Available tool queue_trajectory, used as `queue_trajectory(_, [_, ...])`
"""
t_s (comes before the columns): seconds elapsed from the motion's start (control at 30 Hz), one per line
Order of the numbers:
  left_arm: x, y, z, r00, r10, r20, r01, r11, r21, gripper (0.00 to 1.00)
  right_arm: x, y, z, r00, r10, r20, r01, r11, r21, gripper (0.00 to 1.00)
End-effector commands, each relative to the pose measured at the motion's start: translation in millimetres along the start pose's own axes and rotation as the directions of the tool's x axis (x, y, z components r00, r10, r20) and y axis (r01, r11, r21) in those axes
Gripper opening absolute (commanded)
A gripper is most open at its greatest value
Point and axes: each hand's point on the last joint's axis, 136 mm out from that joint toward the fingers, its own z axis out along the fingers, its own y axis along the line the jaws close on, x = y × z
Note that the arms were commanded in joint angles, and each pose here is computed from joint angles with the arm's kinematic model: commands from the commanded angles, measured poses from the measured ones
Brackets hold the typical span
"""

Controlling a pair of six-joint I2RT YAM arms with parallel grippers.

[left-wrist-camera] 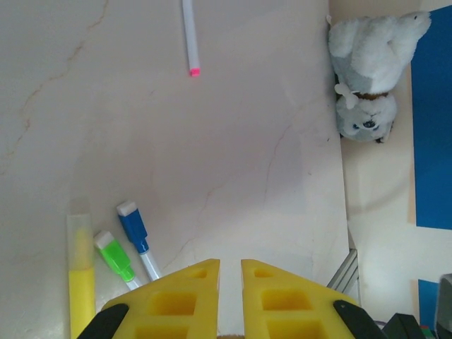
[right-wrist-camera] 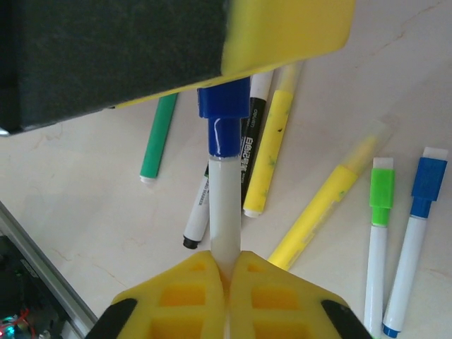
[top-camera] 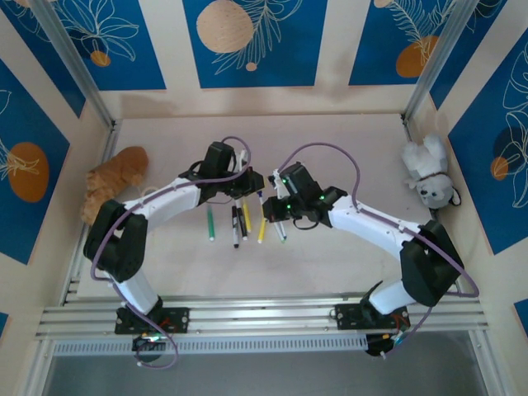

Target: Open the pen caps

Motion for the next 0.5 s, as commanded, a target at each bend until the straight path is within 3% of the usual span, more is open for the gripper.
queue_trajectory(0.0, [-38.8, -14.3, -7.8, 0.991, 0.026, 0.131, -0.029, 0.999, 0.026, 0.00, 24.0, -1.0, -2.7, 0.994, 0.040, -0.106, -0.041, 0.999, -0.009, 0.21])
queue_trajectory(0.33, [-34.2, -16.5, -3.3, 0.994, 0.027, 0.105, -0.032, 0.998, 0.046, 0.00, 15.0, -3.9, 3.8, 0.995, 0.051, -0.087, -0.051, 0.999, 0.003, 0.27])
queue_trajectory(0.47, [-31.1, -17.2, -1.4, 0.995, 0.039, 0.089, -0.043, 0.998, 0.043, 0.00, 6.3, -6.1, 1.0, 0.997, 0.047, -0.065, -0.047, 0.999, 0.010, 0.38])
